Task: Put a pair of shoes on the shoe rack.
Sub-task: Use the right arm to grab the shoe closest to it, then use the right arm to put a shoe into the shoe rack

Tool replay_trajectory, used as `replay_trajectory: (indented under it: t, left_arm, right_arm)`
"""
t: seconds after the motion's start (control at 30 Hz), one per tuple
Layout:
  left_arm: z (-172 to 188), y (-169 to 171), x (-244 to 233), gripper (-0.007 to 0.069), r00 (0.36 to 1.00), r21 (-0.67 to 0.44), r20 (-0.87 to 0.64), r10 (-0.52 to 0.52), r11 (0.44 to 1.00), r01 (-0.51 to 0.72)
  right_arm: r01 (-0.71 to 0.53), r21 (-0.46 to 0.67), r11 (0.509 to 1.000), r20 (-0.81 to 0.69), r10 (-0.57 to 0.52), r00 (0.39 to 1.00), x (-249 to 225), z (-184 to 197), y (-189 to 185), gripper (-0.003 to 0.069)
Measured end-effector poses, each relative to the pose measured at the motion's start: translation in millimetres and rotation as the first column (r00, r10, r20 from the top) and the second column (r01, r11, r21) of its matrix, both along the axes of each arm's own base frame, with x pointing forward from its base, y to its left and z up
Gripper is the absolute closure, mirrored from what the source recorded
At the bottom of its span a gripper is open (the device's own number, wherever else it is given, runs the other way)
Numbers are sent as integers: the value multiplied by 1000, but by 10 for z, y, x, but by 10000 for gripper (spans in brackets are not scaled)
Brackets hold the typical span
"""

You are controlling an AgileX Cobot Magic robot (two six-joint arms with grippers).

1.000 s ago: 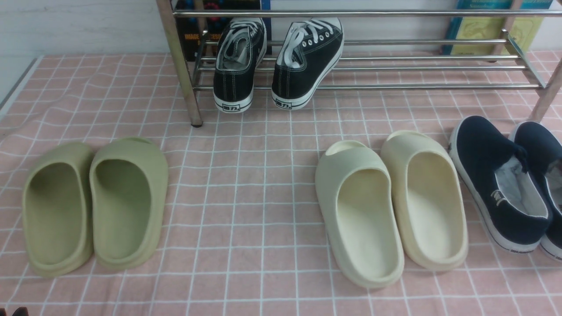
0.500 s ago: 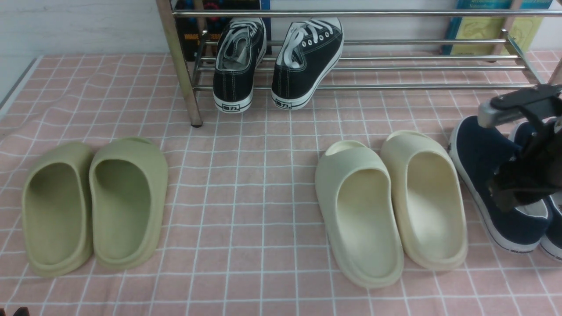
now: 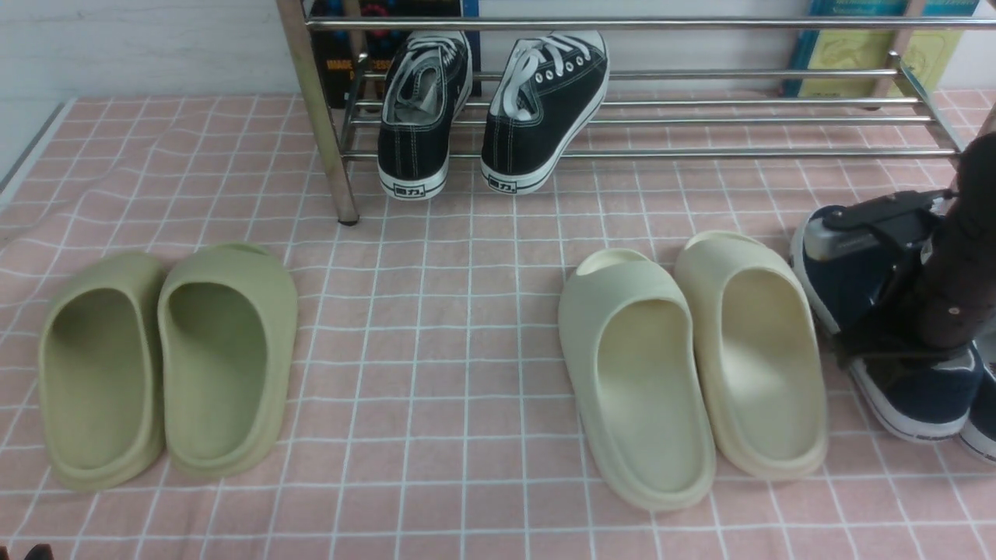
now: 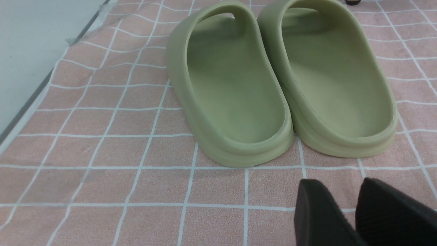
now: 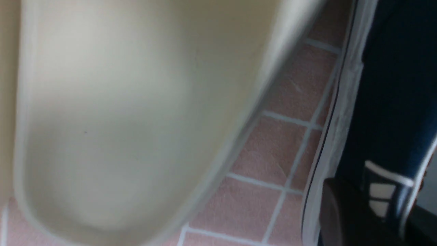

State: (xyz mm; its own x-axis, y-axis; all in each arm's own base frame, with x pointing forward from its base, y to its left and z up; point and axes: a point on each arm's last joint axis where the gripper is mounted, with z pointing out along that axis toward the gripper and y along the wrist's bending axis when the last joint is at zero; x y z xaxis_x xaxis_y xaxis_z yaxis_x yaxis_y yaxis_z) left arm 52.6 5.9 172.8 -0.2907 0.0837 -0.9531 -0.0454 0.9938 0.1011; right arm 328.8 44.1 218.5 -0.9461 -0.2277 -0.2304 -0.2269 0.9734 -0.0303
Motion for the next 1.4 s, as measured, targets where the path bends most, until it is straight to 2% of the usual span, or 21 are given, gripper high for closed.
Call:
replay_trajectory:
  t: [0.27,0.4,0.73,1.0,1.4]
  left_arm:
    - [0,0,0,406,1000,0,0,0,1000,0]
    - [0,0,0,405,1000,0,0,0,1000,0]
    - [0,0,0,397,1000,0,0,0,1000,0]
    - [0,0,0,389,1000,0,0,0,1000,0]
    - [0,0,0,389,1000,0,0,0,1000,0]
  right_arm:
    - [-17,19,1000,115,15,993,66,741,26,640]
    - [-30,31,999,145,26,989,233,858,61,640]
    - [-44,84,995,160,30,987,875,726,198,640]
    - [-53,115,992,256,22,966,1445,687,295,640]
    - [-60,121,991,316,19,949,1756,587,339,631]
